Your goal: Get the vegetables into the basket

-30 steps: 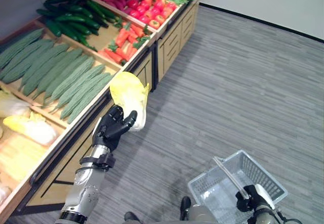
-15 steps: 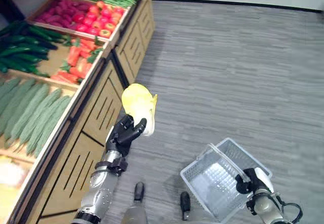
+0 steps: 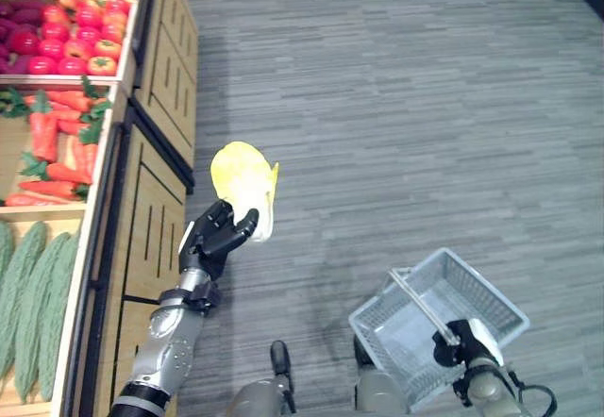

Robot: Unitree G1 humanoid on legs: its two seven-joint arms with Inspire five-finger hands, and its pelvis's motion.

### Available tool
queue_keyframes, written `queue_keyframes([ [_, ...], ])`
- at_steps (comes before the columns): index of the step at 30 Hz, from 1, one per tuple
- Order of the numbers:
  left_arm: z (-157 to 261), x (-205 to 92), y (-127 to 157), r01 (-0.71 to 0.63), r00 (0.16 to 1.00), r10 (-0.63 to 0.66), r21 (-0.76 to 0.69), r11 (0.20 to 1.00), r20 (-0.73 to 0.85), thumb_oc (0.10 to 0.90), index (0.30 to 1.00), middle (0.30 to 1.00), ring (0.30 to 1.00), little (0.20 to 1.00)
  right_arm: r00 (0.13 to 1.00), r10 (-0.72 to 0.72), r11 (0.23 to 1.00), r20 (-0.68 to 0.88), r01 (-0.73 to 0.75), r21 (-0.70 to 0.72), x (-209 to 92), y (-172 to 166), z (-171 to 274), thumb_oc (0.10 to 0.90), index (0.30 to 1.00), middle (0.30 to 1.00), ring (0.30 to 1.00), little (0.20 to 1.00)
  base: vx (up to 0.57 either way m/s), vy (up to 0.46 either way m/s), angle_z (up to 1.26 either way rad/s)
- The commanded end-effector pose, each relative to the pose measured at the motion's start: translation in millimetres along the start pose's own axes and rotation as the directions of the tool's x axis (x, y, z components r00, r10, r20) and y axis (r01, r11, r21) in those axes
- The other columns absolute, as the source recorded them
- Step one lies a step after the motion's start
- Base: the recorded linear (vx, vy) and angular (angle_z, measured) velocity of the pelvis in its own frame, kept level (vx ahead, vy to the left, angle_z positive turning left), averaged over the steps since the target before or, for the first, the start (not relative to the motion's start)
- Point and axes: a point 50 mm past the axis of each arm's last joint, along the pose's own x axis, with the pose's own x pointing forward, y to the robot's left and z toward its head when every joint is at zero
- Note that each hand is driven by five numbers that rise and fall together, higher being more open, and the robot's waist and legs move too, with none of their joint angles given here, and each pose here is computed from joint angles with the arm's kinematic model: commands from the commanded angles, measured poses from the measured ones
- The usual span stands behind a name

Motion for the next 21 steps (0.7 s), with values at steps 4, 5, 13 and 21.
queue_keyframes([
  [4,37.0,2.3,-22.1,0.171,0.966,-0.184,0.087,0.981,0.183,0.400,0.300,0.300,0.300,0.300,0.987,-0.156,0.985,-0.028,0.154,-0.071,11.8,-52.3,-10.4,0.400,0.300,0.300,0.300,0.300,0.03,-0.010,-0.29],
  [5,39.0,1.9,-22.1,0.175,0.964,-0.193,0.109,0.979,0.183,0.400,0.300,0.300,0.300,0.300,0.984,-0.177,0.982,-0.025,0.175,-0.078,13.6,-59.9,-8.8,0.400,0.300,0.300,0.300,0.300,0.10,-0.129,-0.17],
  [13,55.4,6.5,-31.7,0.150,0.946,-0.274,0.513,0.845,0.175,0.400,0.300,0.300,0.300,0.300,0.864,-0.361,0.918,0.351,0.395,-0.028,18.6,-130.8,81.2,0.400,0.300,0.300,0.300,0.300,0.05,-0.133,-0.01],
  [21,76.0,14.9,-79.1,0.272,0.817,-0.565,0.786,0.556,0.117,0.400,0.300,0.300,0.300,0.300,0.714,-0.370,0.899,0.594,0.436,0.036,6.1,-147.5,155.8,0.400,0.300,0.300,0.300,0.300,0.02,-0.029,0.00],
])
